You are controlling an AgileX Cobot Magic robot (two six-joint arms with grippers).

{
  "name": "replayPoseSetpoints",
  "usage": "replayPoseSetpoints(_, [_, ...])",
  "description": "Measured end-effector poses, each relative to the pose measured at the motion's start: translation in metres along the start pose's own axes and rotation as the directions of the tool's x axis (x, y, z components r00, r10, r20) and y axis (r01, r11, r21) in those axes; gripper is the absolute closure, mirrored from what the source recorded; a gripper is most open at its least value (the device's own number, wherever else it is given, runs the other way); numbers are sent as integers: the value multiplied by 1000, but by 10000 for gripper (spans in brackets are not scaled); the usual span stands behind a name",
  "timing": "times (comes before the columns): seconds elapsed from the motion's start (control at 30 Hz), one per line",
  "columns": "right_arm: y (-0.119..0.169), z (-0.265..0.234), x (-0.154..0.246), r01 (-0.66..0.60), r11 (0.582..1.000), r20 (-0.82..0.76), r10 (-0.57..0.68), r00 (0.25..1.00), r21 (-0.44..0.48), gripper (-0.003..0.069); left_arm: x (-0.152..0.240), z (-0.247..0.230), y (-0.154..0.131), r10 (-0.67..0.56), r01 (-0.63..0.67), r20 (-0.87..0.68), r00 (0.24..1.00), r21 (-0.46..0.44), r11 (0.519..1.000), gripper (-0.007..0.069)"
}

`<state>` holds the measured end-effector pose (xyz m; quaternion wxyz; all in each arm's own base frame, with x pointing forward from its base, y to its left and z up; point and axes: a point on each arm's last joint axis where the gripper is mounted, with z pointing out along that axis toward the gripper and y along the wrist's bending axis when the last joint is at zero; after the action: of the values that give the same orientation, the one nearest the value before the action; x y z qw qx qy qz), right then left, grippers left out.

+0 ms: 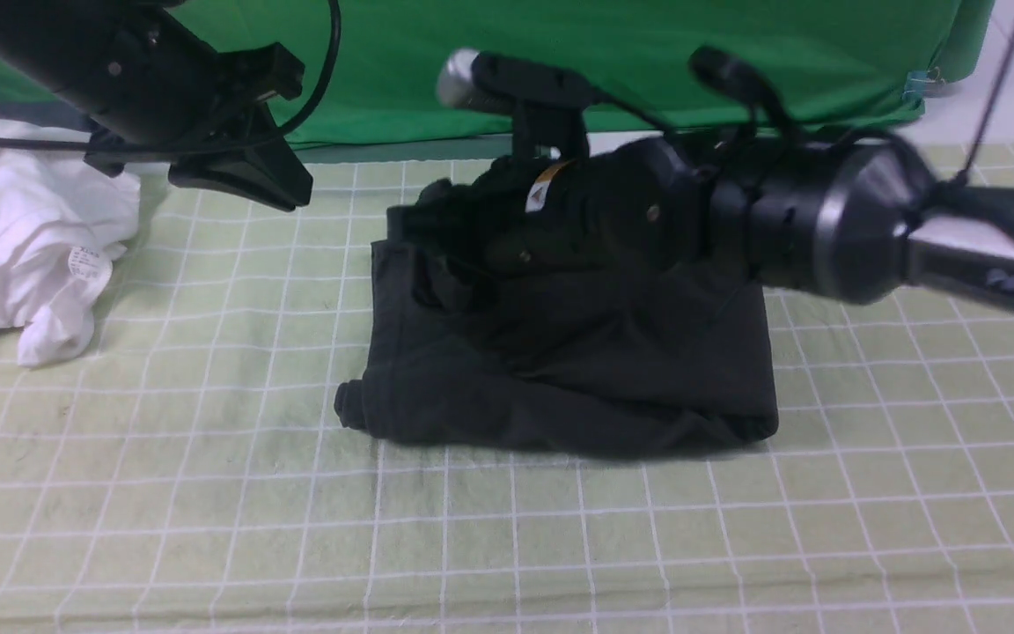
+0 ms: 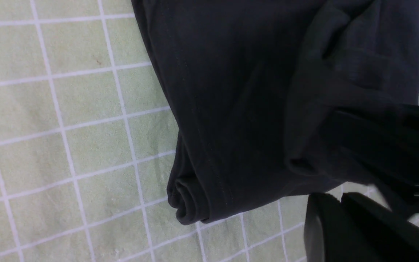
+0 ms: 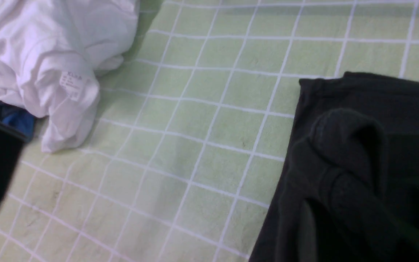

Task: Fold a long-sleeved shirt over a green coffee tablecloth.

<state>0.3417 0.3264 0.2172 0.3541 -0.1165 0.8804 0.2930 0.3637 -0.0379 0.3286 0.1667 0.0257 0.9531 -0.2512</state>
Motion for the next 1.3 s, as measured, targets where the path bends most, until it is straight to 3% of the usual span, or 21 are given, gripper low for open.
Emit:
replayPoseSetpoints(0.07, [-1, 12, 8, 5, 1000, 7, -5, 1000, 1, 518, 0, 0, 0, -1, 1, 1, 1000, 1, 1000, 559])
replayPoseSetpoints(0.23, [-4, 26, 18, 7, 1000, 8, -7, 1000, 6, 301, 0, 0, 0, 0, 0, 0, 1000, -3, 1000, 503])
replayPoseSetpoints(0.33, [-2, 18, 12, 18, 1000, 4, -18, 1000, 3, 207, 0, 0, 1, 0, 0, -1, 1000, -9, 1000, 462])
replayPoseSetpoints(0.5, [1, -16, -10, 124, 992, -24, -124, 992, -1, 180, 0, 0, 1, 0, 0, 2, 1000, -12, 1000, 406])
replayPoseSetpoints(0.63, [-4, -59, -35, 186, 983, -68, -185, 980, 5, 232, -1, 0, 1, -1, 1, 16, 1000, -10, 1000, 378])
replayPoseSetpoints(0.8, [-31, -141, -65, 272, 960, -180, -258, 949, 59, 519, -1, 9, -16, 24, -25, 22, 999, 30, 999, 377])
replayPoseSetpoints(0.9, [-47, -185, -74, 281, 953, -230, -250, 940, 113, 634, 4, 29, -41, 71, -72, 34, 997, 52, 996, 412])
replayPoseSetpoints(1.1, [-59, -235, -74, 289, 945, -309, -232, 922, 152, 654, 13, 79, -69, 152, -152, 6, 988, 61, 986, 497])
replayPoseSetpoints(1.2, [-60, -252, -72, 328, 930, -336, -260, 905, 164, 653, 14, 103, -65, 172, -170, -45, 984, 34, 985, 524])
replayPoseSetpoints(1.3, [-63, -268, -71, 367, 907, -361, -279, 890, 204, 653, 17, 131, -47, 196, -204, -132, 972, -47, 978, 542])
